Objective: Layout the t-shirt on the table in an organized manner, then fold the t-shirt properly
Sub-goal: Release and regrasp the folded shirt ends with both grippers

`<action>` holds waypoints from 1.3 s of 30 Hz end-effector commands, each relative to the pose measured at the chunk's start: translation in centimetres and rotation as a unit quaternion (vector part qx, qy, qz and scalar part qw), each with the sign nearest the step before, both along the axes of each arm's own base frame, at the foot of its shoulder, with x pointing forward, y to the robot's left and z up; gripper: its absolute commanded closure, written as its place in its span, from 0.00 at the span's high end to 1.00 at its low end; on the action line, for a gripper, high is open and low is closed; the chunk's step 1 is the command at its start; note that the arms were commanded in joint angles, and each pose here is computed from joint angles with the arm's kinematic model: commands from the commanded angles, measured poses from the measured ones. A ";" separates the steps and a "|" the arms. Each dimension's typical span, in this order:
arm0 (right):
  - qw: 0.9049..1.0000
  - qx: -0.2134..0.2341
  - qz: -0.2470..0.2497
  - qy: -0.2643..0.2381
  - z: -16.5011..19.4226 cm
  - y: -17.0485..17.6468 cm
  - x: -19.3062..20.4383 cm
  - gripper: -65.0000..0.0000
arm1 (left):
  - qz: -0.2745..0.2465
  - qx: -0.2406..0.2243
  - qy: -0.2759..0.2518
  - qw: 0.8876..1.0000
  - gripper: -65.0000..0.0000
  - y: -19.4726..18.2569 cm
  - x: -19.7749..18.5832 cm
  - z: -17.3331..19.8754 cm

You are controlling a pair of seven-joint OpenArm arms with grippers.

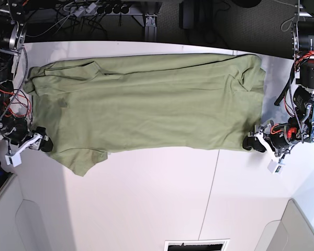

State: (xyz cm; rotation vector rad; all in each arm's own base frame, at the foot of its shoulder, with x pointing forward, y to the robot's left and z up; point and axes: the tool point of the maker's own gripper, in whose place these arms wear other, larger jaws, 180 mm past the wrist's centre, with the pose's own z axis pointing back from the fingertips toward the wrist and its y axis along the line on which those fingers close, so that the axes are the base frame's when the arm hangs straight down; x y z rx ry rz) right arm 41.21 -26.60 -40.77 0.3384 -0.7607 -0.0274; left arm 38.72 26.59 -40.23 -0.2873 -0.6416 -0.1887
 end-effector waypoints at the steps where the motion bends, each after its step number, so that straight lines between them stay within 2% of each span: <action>1: 1.000 -0.010 0.016 -0.009 1.1 0.0 0.7 0.53 | -0.001 -0.001 -0.019 1.000 0.58 0.5 1.0 1.5; 4: 0.999 -0.021 0.040 0.003 0.4 1.1 0.4 0.51 | -0.012 -0.004 -0.020 1.000 0.56 0.0 0.9 1.5; 5: 0.999 -0.021 0.042 0.005 0.3 1.3 0.4 0.46 | -0.013 -0.005 -0.018 1.000 0.48 -0.2 0.9 1.4; 6: 0.999 -0.020 0.042 0.004 0.3 1.4 0.4 0.38 | -0.013 -0.005 -0.017 1.000 0.36 -0.2 0.9 1.3; 8: 0.999 -0.020 0.042 0.003 0.4 1.4 0.5 0.16 | -0.015 -0.007 -0.018 1.000 0.09 -0.4 0.9 1.3; 9: 0.999 -0.020 0.042 0.000 0.6 1.4 0.6 0.05 | -0.015 -0.007 -0.018 1.000 0.00 -0.4 0.9 1.4; 10: 0.999 -0.021 0.042 -0.004 0.8 1.4 0.7 0.00 | -0.015 -0.006 -0.018 1.000 0.00 -0.3 0.9 1.4; 13: 0.999 -0.024 0.044 -0.018 1.9 1.4 1.2 0.00 | -0.030 -0.011 -0.023 0.999 0.00 -0.4 0.9 2.1; 19: 0.996 -0.047 0.069 -0.013 4.1 1.3 0.9 0.00 | -0.050 -0.083 0.012 0.995 0.00 -0.8 -0.7 5.1; 24: 0.994 -0.063 0.090 -0.025 4.7 1.2 -1.3 0.00 | -0.070 -0.100 0.035 0.992 0.00 0.1 -2.1 7.4; 29: 0.990 -0.078 0.118 -0.020 4.7 1.5 -4.4 0.00 | -0.103 -0.155 0.080 0.979 0.00 -0.3 -4.7 9.1; 34: 0.983 -0.111 0.143 -0.010 4.7 0.8 -7.3 0.00 | -0.096 -0.126 0.114 0.981 0.00 2.1 -6.8 8.6; 39: 0.982 -0.119 0.148 -0.004 5.5 -0.1 -9.5 0.00 | -0.085 -0.107 0.142 0.980 0.00 3.9 -8.8 7.7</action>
